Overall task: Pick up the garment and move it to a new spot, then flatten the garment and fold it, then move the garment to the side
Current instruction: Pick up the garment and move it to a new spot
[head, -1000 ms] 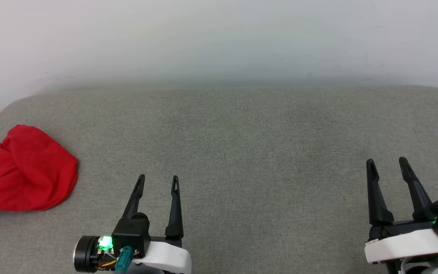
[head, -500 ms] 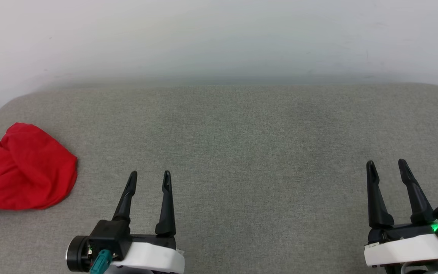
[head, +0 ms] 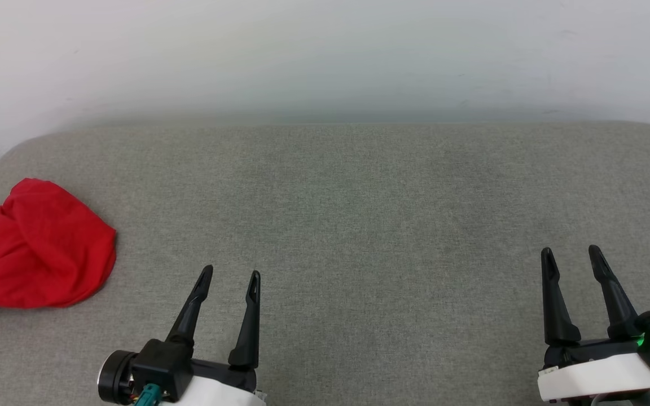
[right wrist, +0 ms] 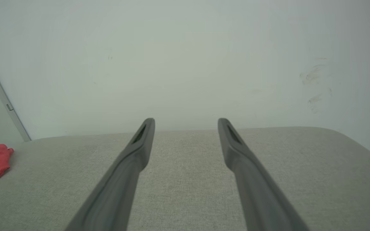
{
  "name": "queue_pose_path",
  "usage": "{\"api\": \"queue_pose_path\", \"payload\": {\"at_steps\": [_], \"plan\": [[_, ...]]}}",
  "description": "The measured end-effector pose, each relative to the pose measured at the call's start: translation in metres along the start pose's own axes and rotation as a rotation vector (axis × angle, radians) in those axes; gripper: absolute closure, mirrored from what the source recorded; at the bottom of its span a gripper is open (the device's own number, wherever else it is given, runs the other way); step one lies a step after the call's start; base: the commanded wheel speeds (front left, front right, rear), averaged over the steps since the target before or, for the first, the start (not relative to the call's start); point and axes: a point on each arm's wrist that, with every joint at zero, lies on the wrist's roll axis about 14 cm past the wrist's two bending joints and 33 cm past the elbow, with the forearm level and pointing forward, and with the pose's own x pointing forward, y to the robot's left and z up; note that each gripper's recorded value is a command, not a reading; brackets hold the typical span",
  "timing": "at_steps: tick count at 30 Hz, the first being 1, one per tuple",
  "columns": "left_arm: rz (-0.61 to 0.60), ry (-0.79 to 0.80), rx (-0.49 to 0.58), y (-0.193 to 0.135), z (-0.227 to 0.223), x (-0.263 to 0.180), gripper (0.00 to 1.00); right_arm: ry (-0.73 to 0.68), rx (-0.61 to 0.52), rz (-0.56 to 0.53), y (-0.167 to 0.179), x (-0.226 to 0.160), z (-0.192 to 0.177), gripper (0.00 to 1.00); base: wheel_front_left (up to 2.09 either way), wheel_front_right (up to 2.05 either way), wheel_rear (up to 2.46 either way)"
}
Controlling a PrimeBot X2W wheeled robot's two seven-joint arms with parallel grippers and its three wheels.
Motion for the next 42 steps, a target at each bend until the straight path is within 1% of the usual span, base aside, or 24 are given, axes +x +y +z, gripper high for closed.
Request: {"api": "queue_pose_path", "payload": {"at_steps": [9, 18, 25, 28, 33, 42], "plan": [[-0.015, 0.039, 0.039, 0.002, -0.014, -0.005, 0.00, -0.001, -0.038, 0.009, 0.001, 0.001, -0.002, 0.00, 0.00, 0.00, 0.00], [-0.009, 0.048, 0.006, 0.004, -0.018, -0.006, 0.00, 0.007, -0.033, 0.013, 0.002, 0.003, -0.005, 0.00, 0.00, 0.00, 0.00], [0.010, 0.048, -0.005, 0.010, -0.017, -0.009, 0.00, 0.020, -0.009, 0.030, 0.009, 0.005, -0.011, 0.00, 0.00, 0.00, 0.00], [0.036, 0.042, 0.000, 0.017, -0.015, -0.012, 0.00, 0.020, -0.001, 0.060, 0.018, 0.009, -0.012, 0.00, 0.00, 0.00, 0.00], [0.121, 0.026, -0.007, 0.039, -0.008, -0.024, 0.00, 0.023, 0.016, 0.129, 0.041, 0.017, -0.015, 0.00, 0.00, 0.00, 0.00], [0.287, -0.003, 0.031, 0.082, 0.008, -0.061, 0.00, 0.048, 0.057, 0.315, 0.105, 0.027, -0.027, 0.00, 0.00, 0.00, 0.00]]}}
